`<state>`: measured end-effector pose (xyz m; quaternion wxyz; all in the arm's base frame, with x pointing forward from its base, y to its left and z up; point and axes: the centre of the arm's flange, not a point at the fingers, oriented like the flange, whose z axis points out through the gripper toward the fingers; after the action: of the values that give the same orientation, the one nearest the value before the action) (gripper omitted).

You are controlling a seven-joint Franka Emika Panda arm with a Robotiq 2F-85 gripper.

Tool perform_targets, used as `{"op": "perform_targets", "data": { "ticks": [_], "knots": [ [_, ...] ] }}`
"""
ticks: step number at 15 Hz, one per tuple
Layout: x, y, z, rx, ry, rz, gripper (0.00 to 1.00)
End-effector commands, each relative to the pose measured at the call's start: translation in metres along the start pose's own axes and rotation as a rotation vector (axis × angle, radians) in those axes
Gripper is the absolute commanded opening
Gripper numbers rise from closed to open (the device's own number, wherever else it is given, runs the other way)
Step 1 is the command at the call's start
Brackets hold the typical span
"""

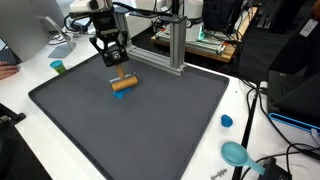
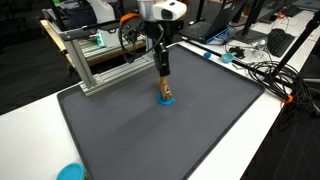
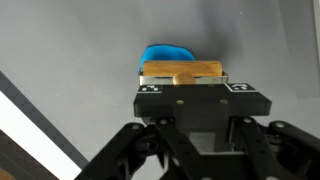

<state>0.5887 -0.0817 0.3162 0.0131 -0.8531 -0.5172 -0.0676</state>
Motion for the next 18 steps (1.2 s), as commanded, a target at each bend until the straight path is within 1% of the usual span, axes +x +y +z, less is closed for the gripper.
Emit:
{"op": "perform_targets", "data": {
  "ticks": [1,4,7,9,10,12,13,18],
  "knots": [
    [0.007,0.014,0.002,0.014,0.007,0.020,0.22],
    [0.009,0.025,0.009,0.008,0.009,0.030,0.22],
    [0.010,0.037,0.020,0.016,-0.021,0.043,0.22],
    [0.007,0.044,0.027,0.048,-0.060,0.066,0.22],
    [0.008,0.023,0.015,0.033,-0.014,0.045,0.47],
    [0.009,0.028,0.015,0.044,-0.023,0.057,0.47],
    [0.009,0.029,0.015,0.046,-0.025,0.059,0.22],
    [0.005,0.029,0.031,0.046,-0.053,0.052,0.22]
  ]
}}
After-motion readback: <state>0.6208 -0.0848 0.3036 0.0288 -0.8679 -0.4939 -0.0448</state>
